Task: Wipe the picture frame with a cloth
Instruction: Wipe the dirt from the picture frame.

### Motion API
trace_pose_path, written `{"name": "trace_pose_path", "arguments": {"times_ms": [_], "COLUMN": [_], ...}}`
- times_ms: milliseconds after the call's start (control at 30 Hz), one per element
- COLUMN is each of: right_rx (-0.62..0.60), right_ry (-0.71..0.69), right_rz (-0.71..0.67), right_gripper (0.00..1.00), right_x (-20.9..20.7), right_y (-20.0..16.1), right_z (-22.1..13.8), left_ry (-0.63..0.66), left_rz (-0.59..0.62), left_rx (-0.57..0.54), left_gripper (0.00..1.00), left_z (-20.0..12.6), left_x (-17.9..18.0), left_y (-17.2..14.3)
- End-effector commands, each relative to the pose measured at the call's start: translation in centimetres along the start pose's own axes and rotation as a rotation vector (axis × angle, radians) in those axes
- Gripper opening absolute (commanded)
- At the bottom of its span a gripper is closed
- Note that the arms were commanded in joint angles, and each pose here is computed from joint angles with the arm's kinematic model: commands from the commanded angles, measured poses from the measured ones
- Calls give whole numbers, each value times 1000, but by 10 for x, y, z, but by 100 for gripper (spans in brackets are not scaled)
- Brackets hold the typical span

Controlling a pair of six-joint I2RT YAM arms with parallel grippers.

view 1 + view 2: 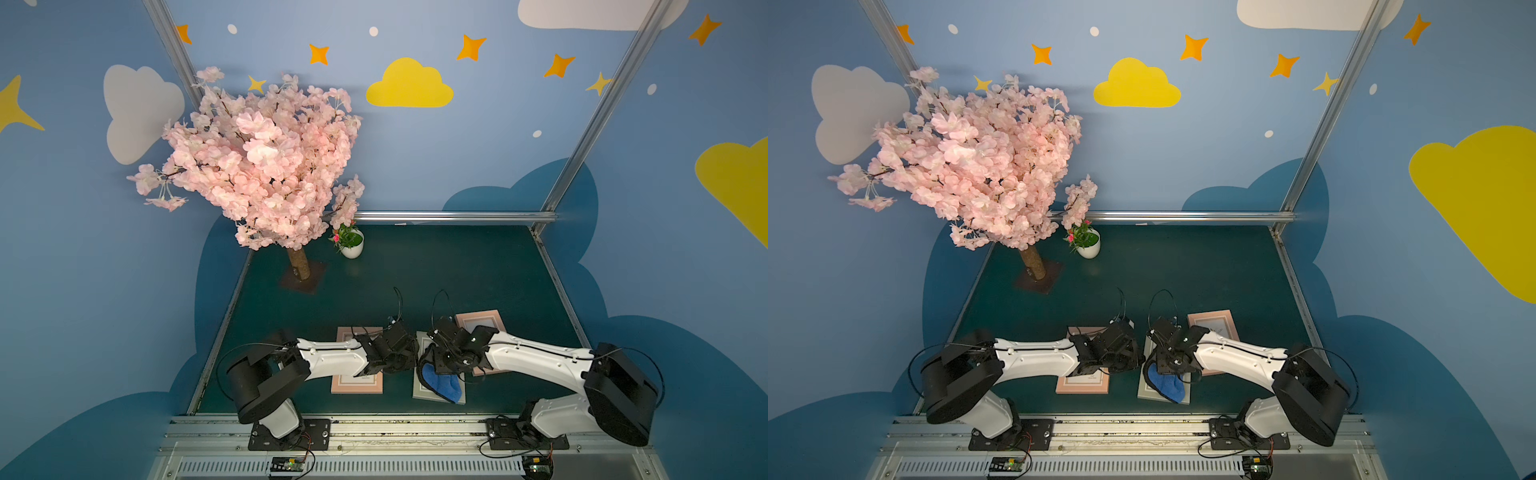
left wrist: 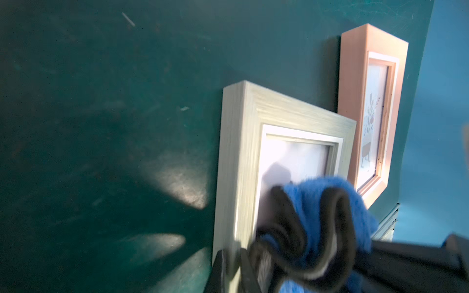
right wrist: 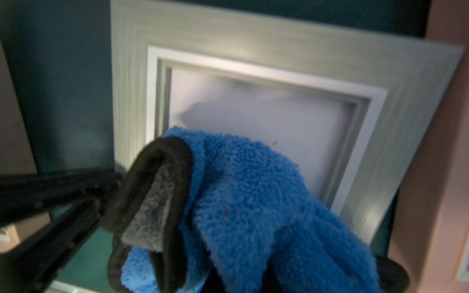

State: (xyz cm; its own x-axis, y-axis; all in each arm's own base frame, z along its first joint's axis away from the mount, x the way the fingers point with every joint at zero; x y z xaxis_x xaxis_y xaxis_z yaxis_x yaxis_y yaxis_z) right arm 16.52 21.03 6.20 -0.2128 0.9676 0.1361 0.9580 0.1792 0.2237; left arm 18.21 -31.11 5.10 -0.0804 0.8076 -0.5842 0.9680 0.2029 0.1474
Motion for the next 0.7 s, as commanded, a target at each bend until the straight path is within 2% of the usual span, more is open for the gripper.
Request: {"name": "trace_pose_path", "arguments": {"times_ms": [0, 133, 300, 667], "right_rx": [7, 1, 26, 113], "right_ry": [-56, -51, -31, -47], "right_rz": [-42, -33, -24, -49], "right_gripper": [0, 0, 0, 0], "right_x": [-11, -10, -8, -8], "right_y": [13, 30, 29, -43], "right_z": [12, 16, 21, 15], "left_ry": [291, 295, 300, 310], "left_rz": [-25, -29, -32, -31], "left_rx": [93, 92, 87, 86], "left_gripper": [10, 10, 10, 10], "left_z": [11, 9, 8, 8], "left_x": [78, 80, 81, 83], "left_y": [-29, -29, -29, -29]}}
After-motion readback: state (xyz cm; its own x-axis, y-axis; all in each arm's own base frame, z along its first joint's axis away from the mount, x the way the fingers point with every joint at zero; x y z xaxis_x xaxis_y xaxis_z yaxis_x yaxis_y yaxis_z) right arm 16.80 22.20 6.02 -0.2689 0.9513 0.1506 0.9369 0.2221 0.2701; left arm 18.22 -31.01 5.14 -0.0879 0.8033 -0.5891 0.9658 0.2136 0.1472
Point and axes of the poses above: each gripper's point midway between its finger pads, its own z axis out along the fingers, its own x axis along the line the jaws close on, y = z × x, the point moved 3 cm from there along -z, back along the fingers, and after that the axes turned 5 degrees about -z, right-handed, at the moved point
